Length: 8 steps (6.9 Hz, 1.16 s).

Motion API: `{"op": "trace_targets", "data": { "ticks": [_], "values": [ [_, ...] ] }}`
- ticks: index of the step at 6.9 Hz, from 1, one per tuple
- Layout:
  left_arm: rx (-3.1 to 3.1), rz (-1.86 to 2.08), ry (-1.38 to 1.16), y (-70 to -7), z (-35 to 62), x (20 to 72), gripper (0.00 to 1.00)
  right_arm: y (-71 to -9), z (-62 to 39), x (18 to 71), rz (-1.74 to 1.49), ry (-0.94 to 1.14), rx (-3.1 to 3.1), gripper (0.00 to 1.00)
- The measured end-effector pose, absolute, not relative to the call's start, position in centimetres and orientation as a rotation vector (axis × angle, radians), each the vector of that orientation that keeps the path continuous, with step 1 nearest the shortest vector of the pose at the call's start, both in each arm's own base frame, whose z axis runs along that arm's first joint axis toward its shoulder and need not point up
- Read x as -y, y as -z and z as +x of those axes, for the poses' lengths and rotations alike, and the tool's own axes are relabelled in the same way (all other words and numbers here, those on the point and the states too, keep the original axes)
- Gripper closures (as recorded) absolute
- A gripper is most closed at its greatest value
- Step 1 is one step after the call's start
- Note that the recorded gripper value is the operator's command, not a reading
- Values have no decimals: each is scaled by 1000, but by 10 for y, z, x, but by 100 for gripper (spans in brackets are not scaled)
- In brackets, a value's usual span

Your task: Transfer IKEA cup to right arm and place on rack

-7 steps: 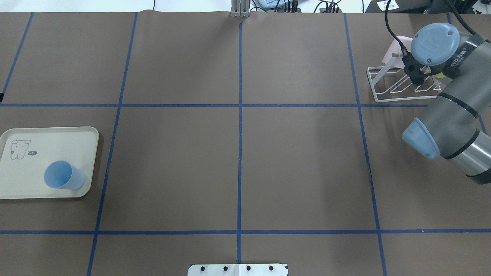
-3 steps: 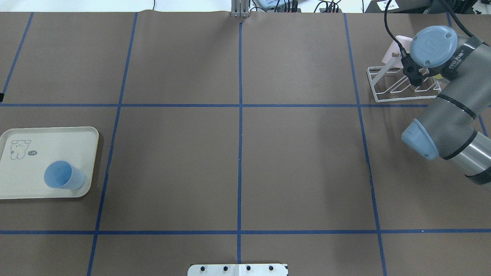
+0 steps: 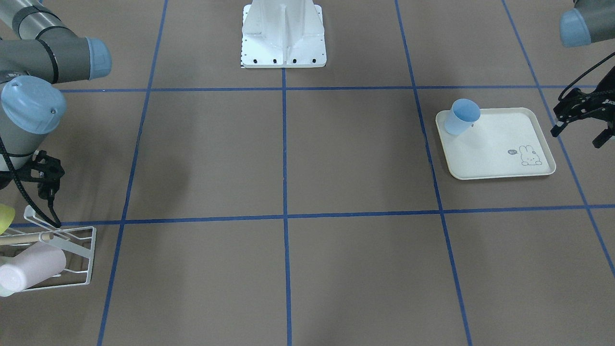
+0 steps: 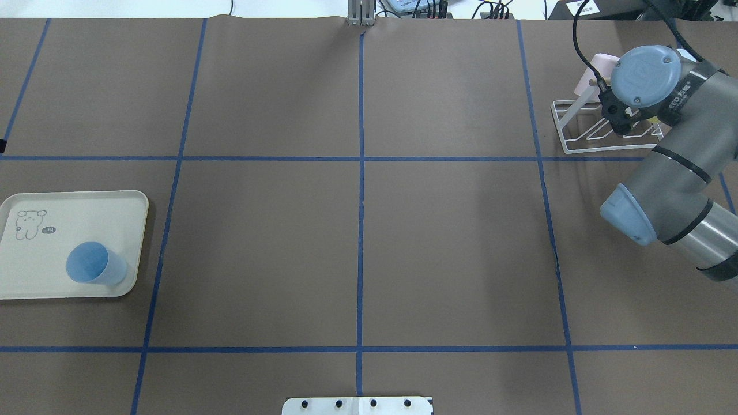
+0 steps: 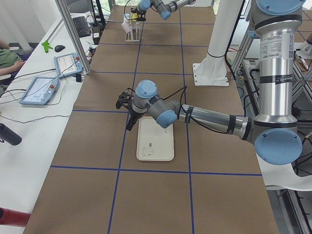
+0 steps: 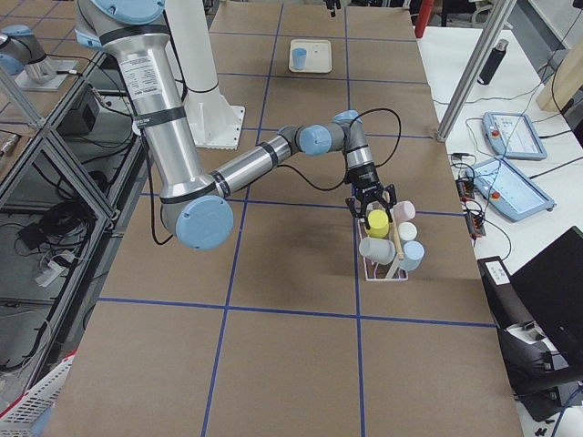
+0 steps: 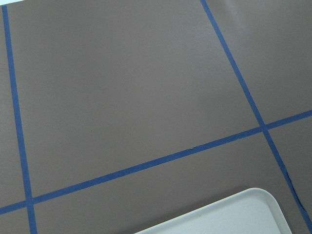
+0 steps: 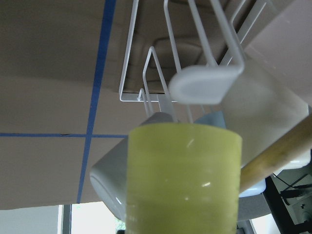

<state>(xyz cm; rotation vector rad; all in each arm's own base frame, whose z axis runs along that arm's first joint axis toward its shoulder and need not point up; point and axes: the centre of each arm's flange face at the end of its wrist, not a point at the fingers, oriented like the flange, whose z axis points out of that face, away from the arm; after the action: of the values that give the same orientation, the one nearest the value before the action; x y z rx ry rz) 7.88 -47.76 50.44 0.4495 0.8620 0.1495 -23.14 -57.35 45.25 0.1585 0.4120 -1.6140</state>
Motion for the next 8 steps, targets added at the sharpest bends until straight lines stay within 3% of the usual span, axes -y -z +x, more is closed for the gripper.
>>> {"op": "trace_targets", "data": {
  "ticks": [1,3,4,8],
  "values": [
    [-862,449,-149,-504,79,478,0,-454,-234,573,157,1619,-411,41],
    [-862,450,-149,-504,79,478,0,-457,-239,571,151,1628,-410,23],
    [-862,450,-149,-505,79,478,0,-458,-240,571,148,1630,-410,2],
    [-862,449,-149,-505,79,478,0,-459,-242,571,148,1634,-410,1]
  ]
}}
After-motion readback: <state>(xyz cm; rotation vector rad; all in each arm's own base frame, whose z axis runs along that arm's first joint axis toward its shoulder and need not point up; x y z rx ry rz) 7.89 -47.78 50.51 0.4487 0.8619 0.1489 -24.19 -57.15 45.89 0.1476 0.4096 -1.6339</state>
